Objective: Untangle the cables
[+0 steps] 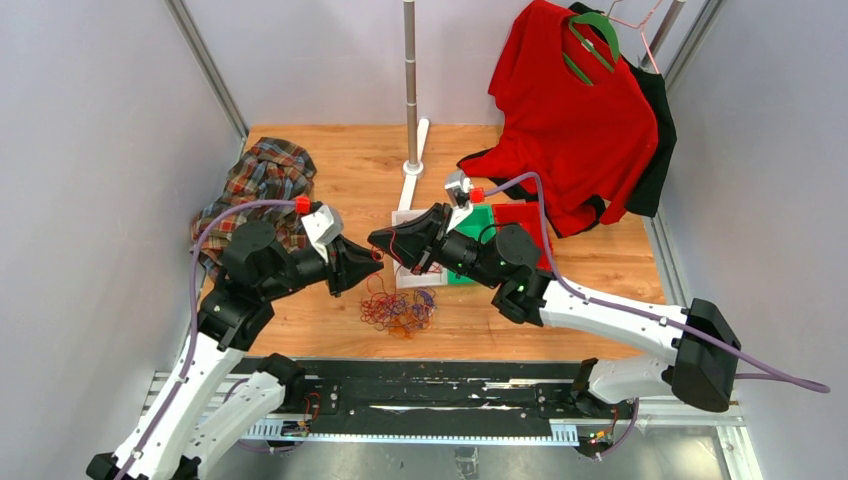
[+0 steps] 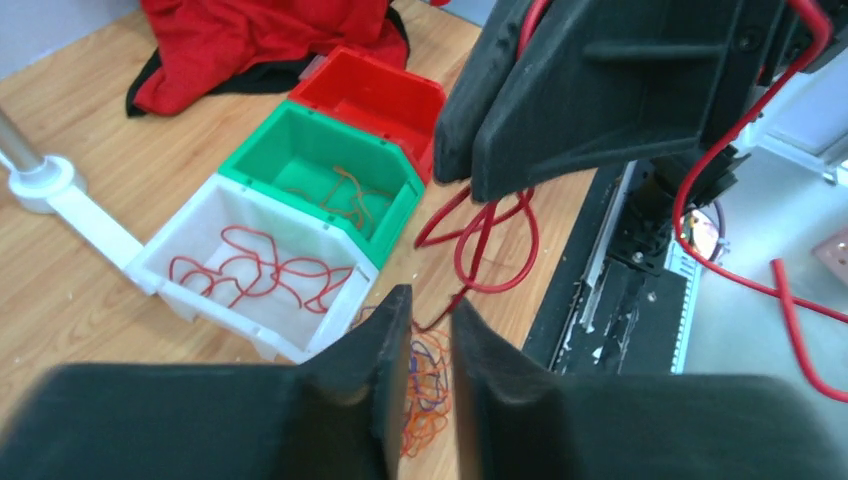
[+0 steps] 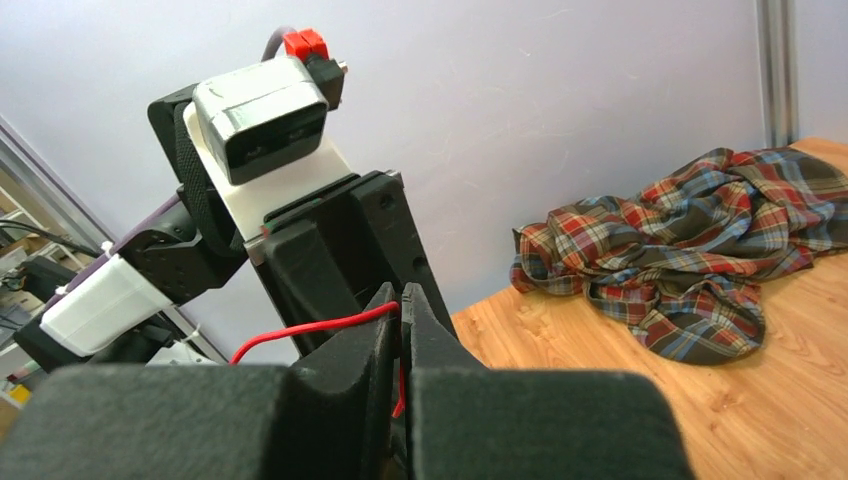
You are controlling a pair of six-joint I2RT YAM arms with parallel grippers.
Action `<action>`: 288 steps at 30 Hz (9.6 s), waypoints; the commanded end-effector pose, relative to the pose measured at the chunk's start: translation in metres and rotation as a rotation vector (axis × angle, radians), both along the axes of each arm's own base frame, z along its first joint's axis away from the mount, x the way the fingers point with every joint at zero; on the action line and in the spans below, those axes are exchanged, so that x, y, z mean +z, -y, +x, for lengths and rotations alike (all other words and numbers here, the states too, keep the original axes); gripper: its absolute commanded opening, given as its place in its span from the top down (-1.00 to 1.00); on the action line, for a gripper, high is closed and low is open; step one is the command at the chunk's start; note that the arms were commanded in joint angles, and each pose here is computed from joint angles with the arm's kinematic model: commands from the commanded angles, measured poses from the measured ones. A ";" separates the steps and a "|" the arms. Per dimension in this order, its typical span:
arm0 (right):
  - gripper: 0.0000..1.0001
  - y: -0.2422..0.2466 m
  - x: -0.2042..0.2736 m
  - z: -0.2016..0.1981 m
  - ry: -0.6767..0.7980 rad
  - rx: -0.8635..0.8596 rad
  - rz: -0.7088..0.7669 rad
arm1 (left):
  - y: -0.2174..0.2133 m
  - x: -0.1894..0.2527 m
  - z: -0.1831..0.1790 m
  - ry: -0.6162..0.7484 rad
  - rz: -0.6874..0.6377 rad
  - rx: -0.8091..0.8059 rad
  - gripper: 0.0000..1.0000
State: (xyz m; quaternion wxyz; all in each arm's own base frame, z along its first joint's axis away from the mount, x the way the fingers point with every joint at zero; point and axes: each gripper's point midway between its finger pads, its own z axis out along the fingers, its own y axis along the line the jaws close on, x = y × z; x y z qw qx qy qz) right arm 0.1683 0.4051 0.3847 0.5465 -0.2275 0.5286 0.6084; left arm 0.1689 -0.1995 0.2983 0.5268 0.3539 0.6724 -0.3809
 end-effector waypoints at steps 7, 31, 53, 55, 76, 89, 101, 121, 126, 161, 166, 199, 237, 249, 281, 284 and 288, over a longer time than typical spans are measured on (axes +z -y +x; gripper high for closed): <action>0.27 0.030 -0.005 0.008 -0.059 0.012 0.088 | 0.006 0.026 -0.009 0.090 -0.024 -0.081 0.99; -0.43 -0.015 -0.089 -0.004 0.056 0.082 -0.206 | -0.010 0.118 -0.025 0.466 0.025 -0.098 0.99; 0.02 -0.044 -0.212 0.008 -0.084 0.019 -0.382 | -0.035 0.280 -0.029 0.849 -0.091 0.085 0.99; -0.02 -0.040 -0.227 0.008 -0.095 -0.006 -0.401 | -0.045 0.300 -0.023 0.906 -0.107 0.169 0.99; 0.99 -0.018 -0.321 0.001 -0.161 -0.126 -0.599 | -0.125 0.458 -0.031 1.366 -0.243 0.690 0.99; 0.99 -0.014 -0.345 0.002 -0.159 -0.179 -0.703 | -0.156 0.528 -0.057 1.596 -0.358 0.894 0.99; -0.30 0.003 -0.267 -0.003 -0.049 -0.173 -0.646 | -0.129 0.496 -0.028 1.610 -0.243 0.810 0.99; -0.18 -0.087 -0.157 0.026 0.098 -0.070 -0.435 | -0.116 0.475 -0.018 1.556 -0.203 0.734 0.99; 0.35 -0.078 -0.214 0.028 -0.006 -0.079 -0.468 | -0.128 0.495 -0.029 1.650 -0.176 0.809 0.99; -0.51 -0.014 -0.166 0.047 -0.144 -0.126 -0.299 | -0.072 0.399 0.030 1.396 -0.176 0.553 0.99; -0.49 -0.004 -0.151 0.071 -0.136 -0.205 -0.278 | -0.048 0.370 0.058 1.209 -0.222 0.462 0.99; -0.30 0.122 -0.222 0.165 -0.340 -0.614 -0.451 | 0.057 0.315 0.144 0.976 -0.202 0.293 0.99; -0.11 0.130 -0.231 0.155 -0.356 -0.587 -0.457 | 0.039 0.302 0.150 0.976 -0.182 0.402 0.99; -0.11 0.132 -0.230 0.154 -0.353 -0.588 -0.461 | 0.030 0.336 0.128 1.066 -0.220 0.388 0.99; -0.10 0.139 -0.243 0.150 -0.364 -0.606 -0.476 | 0.054 0.233 0.165 0.907 -0.081 0.345 0.99; -0.10 0.145 -0.242 0.150 -0.362 -0.623 -0.476 | 0.054 0.192 0.169 0.823 -0.026 0.339 0.99; -0.10 0.152 -0.240 0.149 -0.361 -0.644 -0.464 | 0.052 0.132 0.162 0.706 0.032 0.300 0.99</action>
